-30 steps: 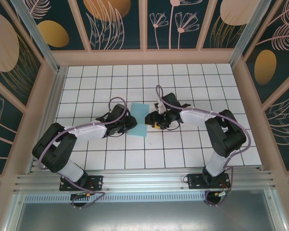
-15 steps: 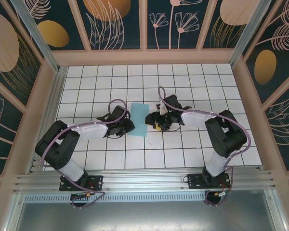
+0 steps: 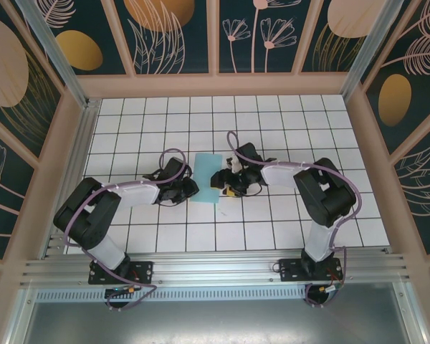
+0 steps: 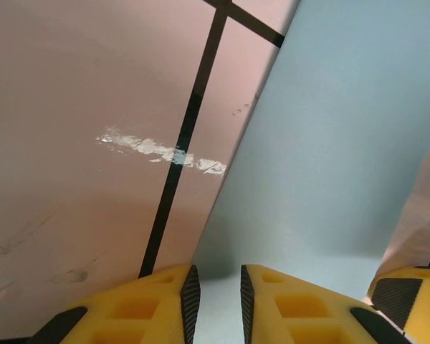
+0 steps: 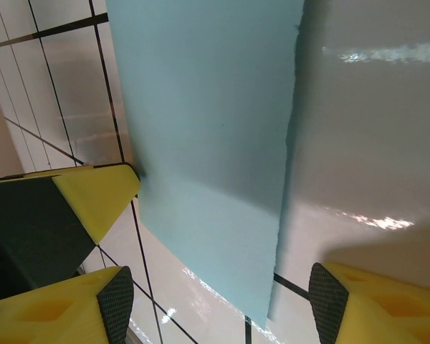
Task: Fold a paper plane with a square sheet of paper (pick it up from the middle)
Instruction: Third fold the triangle at the center of the table.
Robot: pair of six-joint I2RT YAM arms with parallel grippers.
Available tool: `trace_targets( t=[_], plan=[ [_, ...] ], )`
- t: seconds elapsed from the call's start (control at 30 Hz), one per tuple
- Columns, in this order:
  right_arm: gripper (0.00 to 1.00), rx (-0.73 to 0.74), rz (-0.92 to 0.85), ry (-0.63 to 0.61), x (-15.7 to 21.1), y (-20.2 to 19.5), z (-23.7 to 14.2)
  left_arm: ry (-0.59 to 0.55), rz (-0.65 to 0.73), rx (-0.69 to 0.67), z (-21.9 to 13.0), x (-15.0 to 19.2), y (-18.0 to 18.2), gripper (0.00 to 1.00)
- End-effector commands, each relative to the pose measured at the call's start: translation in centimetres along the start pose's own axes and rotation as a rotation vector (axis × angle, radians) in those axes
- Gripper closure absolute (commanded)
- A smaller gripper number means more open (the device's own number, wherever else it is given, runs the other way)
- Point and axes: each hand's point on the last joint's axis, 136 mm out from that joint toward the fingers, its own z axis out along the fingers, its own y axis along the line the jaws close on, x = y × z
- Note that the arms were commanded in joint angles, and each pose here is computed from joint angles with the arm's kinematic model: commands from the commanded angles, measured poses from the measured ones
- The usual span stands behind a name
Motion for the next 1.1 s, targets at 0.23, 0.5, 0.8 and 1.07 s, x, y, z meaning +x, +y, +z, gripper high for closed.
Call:
trace_targets(
  t=[0.23, 0.5, 0.8, 1.07],
  plan=[
    [0.37, 0.083, 0.069, 0.04, 0.2, -0.6, 1.3, 0.076, -0.004, -0.116, 1.4, 1.7, 3.5, 0.74],
    [0.4, -0.088, 0.046, 0.102, 1.2, 2.4, 1.0, 0.076, 0.004, -0.121, 1.3, 1.7, 3.5, 0.74],
    [0.5, -0.05, 0.05, 0.17, 3.5, 0.8, 0.7, 0.07, 0.005, -0.115, 1.3, 1.4, 3.3, 0.75],
    [0.88, -0.073, 0.065, 0.156, 3.3, 1.5, 0.3, 0.058, 0.01, -0.104, 1.0, 1.2, 2.8, 0.75]
  ],
)
